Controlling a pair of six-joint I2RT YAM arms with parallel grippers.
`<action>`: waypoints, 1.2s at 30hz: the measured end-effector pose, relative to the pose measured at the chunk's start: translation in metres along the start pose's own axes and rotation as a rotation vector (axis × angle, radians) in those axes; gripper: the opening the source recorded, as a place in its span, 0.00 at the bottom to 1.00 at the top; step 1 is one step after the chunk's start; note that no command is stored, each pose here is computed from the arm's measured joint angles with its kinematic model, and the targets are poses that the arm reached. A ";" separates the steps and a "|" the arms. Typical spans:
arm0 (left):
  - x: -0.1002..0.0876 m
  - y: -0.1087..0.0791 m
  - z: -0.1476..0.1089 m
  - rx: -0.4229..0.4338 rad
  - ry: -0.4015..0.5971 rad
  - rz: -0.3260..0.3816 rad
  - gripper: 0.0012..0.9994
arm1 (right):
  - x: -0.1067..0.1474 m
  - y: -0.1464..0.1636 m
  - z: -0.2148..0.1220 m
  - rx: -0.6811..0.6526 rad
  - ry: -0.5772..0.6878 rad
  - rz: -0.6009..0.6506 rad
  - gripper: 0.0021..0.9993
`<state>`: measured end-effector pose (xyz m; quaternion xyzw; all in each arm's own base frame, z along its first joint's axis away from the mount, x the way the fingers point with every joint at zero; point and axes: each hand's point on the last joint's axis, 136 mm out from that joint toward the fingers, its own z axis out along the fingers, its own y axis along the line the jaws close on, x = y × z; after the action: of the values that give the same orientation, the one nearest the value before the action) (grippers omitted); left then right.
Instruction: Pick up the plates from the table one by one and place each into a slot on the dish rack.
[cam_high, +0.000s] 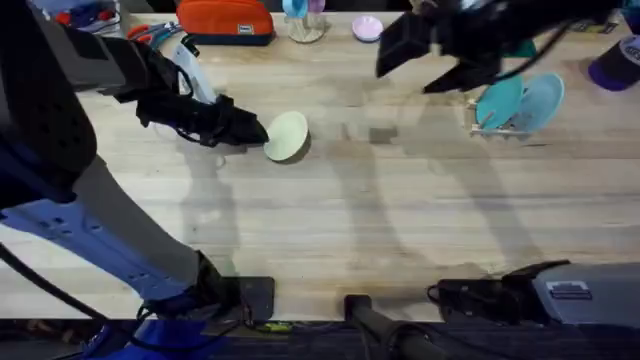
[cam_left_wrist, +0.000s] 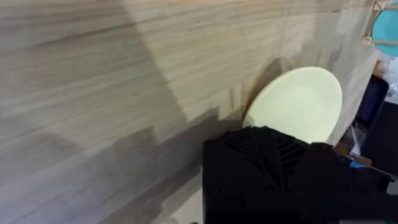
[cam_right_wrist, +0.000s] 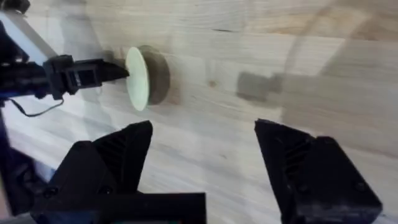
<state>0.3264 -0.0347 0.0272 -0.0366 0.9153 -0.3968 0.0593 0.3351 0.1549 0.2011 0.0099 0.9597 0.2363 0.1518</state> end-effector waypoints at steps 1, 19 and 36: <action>0.000 0.000 0.000 0.000 0.000 0.000 0.04 | -0.001 0.002 0.009 -0.012 0.015 0.007 0.99; 0.000 0.000 0.000 0.000 0.000 0.000 0.04 | 0.035 0.061 0.138 -0.197 0.276 -0.043 0.99; 0.000 0.000 0.000 0.000 0.000 0.000 0.04 | 0.046 0.127 0.172 -0.327 0.222 -0.154 0.99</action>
<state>0.3264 -0.0347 0.0271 -0.0367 0.9153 -0.3968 0.0593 0.3359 0.3493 0.1011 -0.1145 0.9173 0.3762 0.0626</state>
